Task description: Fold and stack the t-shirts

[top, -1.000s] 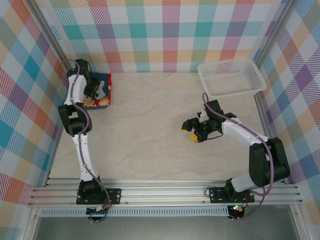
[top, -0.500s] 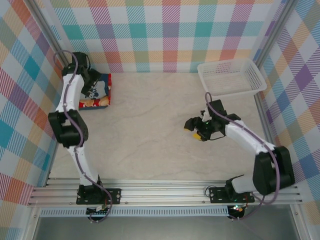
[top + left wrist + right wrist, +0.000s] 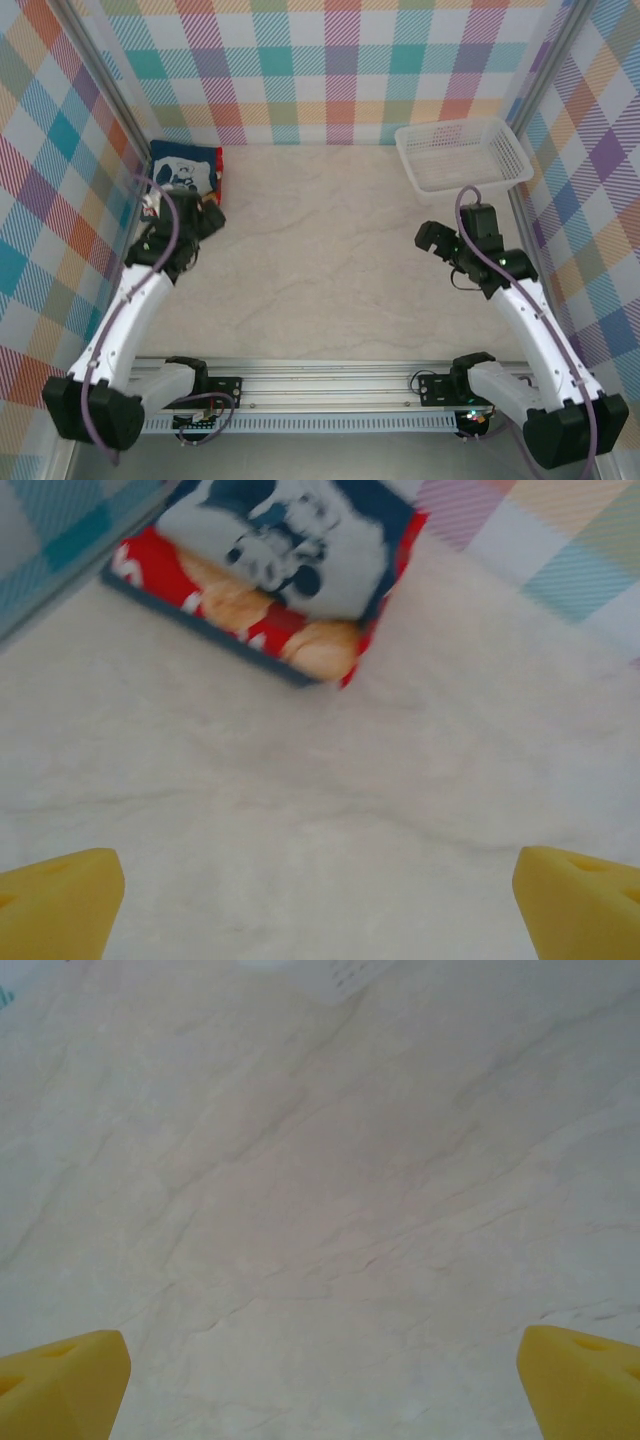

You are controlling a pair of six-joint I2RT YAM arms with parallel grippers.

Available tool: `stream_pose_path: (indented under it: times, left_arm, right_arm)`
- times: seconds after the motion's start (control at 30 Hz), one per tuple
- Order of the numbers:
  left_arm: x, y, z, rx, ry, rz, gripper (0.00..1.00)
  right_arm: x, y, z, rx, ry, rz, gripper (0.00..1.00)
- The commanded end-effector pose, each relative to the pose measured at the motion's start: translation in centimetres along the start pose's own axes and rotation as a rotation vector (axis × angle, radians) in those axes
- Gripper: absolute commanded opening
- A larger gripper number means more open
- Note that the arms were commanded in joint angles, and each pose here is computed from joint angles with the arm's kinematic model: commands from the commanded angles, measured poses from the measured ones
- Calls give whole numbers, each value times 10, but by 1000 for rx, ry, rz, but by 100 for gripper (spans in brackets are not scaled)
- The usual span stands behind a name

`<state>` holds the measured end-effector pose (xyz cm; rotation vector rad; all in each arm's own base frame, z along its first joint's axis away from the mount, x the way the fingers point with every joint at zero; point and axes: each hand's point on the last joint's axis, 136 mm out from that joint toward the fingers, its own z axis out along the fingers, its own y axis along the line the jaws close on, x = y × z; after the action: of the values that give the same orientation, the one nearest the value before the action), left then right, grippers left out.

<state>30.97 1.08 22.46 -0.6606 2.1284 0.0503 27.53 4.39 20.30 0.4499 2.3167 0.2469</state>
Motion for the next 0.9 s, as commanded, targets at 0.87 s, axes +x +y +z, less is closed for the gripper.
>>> stream_pose_path:
  times: [0.87]
  left_arm:
    - [58, -16, 137, 226, -201, 285, 100]
  right_arm:
    - [-38, -64, 124, -27, -456, -221, 100]
